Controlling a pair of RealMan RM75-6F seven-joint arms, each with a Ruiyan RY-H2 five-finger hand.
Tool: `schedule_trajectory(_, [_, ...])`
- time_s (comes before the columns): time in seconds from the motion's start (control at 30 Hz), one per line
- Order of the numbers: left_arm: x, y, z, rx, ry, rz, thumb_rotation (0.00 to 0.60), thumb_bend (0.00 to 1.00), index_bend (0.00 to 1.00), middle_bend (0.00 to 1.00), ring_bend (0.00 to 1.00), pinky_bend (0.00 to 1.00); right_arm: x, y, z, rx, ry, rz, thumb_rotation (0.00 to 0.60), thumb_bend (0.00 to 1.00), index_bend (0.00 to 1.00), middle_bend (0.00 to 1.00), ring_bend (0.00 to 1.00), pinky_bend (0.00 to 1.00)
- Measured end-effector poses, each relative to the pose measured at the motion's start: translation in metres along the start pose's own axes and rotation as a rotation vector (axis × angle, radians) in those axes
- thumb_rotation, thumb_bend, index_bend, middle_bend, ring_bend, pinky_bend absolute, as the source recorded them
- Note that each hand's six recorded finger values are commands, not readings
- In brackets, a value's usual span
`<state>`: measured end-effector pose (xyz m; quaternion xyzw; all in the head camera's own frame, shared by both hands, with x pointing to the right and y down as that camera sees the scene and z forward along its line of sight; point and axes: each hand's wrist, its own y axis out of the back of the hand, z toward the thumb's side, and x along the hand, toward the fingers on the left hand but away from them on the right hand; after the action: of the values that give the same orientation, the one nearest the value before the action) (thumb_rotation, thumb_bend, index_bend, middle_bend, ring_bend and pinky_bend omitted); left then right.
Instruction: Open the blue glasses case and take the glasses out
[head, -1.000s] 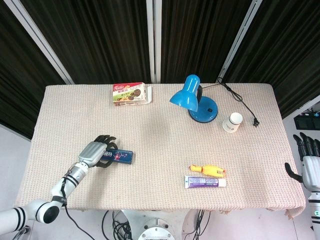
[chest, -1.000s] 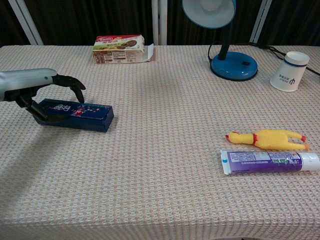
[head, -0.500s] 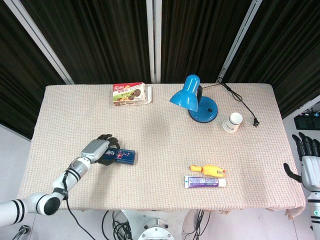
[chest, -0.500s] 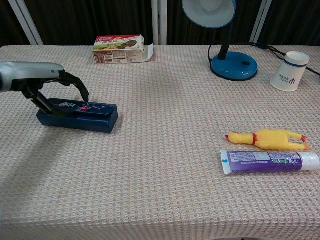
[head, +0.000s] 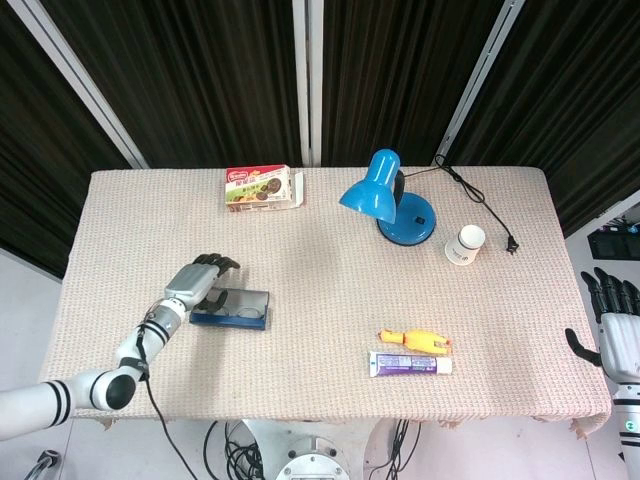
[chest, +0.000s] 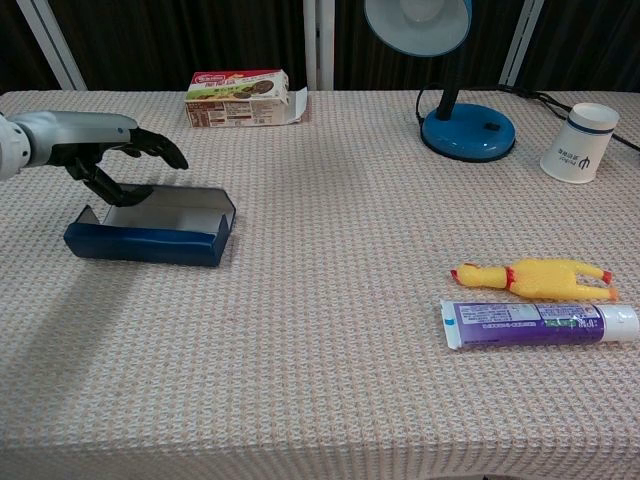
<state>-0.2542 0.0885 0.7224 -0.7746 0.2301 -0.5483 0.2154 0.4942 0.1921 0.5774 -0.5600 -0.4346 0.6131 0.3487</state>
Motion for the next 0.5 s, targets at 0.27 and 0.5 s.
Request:
schedule_trajectory(0.27, [0.012,0.024,0.002,0.135,-0.021,0.295,0.600,0.38,0.00,0.00,0.00,0.00,0.000,-0.001,-0.003,0.000,-0.010,0.001,0.600,0.25,0.00,0.00,0.00,0.00])
schedule_trajectory(0.5, [0.002,0.041,-0.005,0.196,-0.042,0.474,0.600,0.35,0.02,0.12,0.00,0.02,-0.001,-0.002,-0.005,-0.004,-0.012,0.003,0.600,0.25,0.00,0.00,0.00,0.00])
